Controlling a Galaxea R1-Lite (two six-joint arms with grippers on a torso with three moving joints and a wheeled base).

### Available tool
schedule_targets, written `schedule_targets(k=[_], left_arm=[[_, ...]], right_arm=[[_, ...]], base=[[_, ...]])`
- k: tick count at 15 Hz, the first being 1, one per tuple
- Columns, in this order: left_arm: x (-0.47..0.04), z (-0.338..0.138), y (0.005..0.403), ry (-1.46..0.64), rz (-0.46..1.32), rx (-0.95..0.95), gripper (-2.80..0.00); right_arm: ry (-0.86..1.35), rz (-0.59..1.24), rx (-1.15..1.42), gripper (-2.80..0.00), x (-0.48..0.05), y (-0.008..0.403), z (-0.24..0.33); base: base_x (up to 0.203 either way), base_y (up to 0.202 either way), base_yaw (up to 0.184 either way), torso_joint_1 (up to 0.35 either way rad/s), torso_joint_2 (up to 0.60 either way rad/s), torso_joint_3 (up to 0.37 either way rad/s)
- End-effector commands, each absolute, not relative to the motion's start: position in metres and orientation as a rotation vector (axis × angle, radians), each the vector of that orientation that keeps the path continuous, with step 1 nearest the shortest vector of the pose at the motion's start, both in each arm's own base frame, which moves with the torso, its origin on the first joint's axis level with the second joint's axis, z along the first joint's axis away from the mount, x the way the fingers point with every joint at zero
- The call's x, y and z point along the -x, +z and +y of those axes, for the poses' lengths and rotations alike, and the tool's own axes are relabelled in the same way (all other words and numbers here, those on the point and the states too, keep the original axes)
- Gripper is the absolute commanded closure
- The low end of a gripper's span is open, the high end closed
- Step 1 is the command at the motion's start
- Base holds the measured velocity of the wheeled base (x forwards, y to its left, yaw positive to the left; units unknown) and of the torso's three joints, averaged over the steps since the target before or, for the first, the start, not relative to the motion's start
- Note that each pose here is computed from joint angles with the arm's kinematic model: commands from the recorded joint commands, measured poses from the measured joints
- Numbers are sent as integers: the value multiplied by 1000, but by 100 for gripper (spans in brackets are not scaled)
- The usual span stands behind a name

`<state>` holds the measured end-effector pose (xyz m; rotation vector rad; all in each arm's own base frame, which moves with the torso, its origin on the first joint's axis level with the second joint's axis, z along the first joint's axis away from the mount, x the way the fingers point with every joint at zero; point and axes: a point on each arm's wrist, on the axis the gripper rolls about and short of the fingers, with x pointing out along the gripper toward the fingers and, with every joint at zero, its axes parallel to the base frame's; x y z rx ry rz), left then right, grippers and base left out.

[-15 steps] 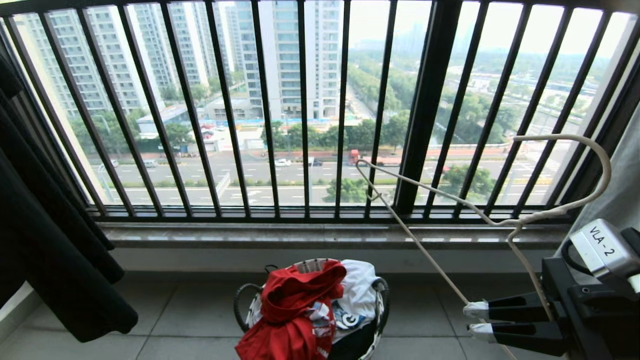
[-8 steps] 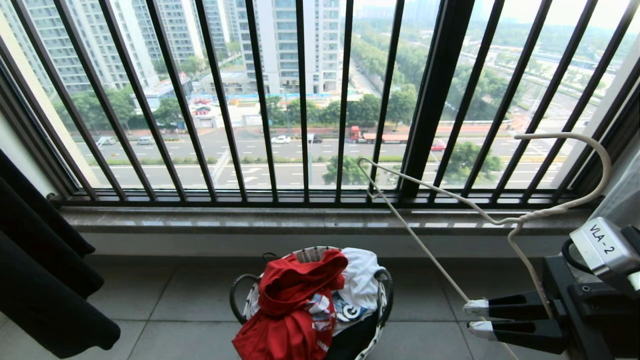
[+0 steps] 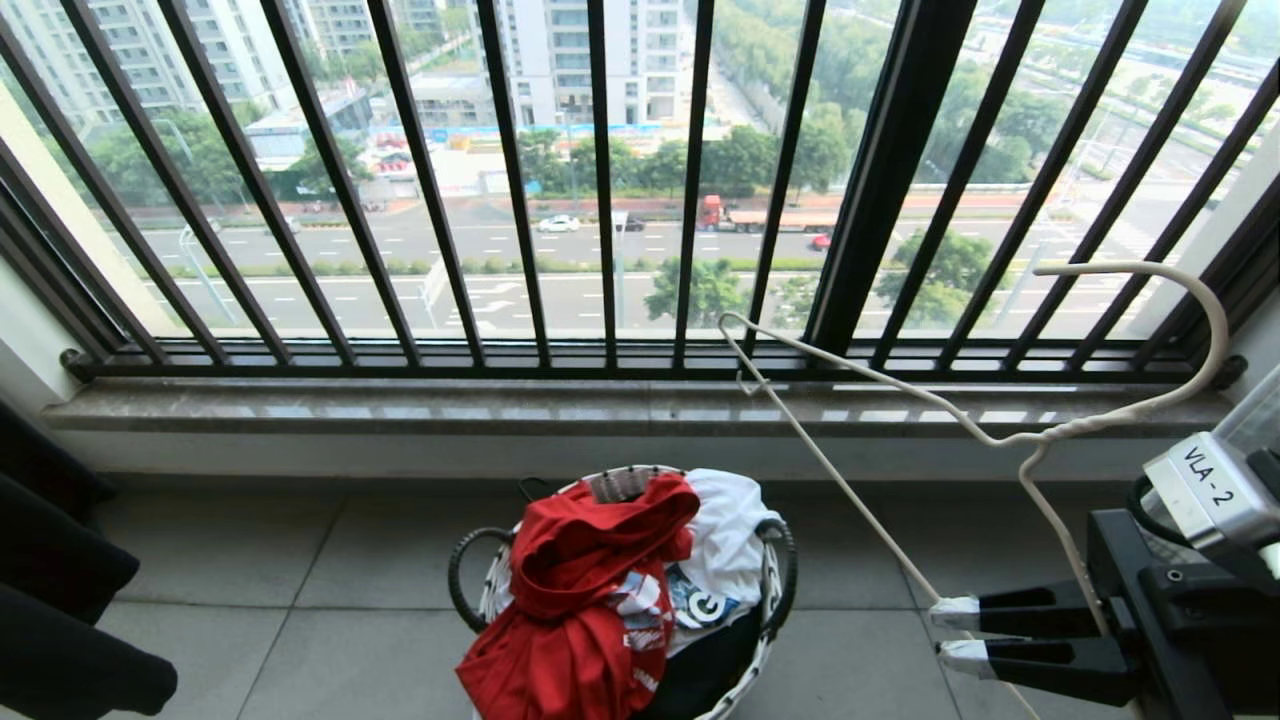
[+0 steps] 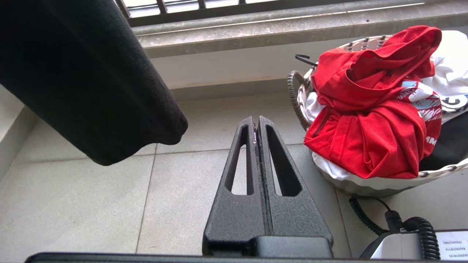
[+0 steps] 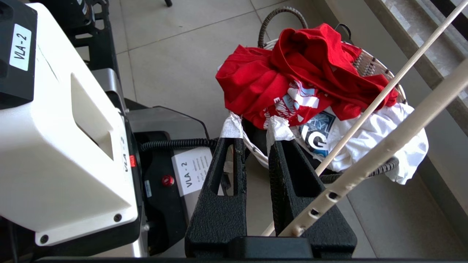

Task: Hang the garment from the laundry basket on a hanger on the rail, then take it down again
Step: Pick up clothes from the basket

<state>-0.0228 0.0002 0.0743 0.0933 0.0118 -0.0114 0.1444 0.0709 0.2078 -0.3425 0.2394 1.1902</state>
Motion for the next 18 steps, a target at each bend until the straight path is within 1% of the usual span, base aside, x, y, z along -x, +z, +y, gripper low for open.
schedule_targets(k=[1,18], left_arm=[[23,0,74,-11,13,-94,0],[23,0,74,-11,12,-92,0]], right_arm=[[1192,228,345,0,-143,209,70],[1184,198,353,0,-138,214,68]], base=[[0,0,0,2,7,-193],[0,0,0,2,3,-198]])
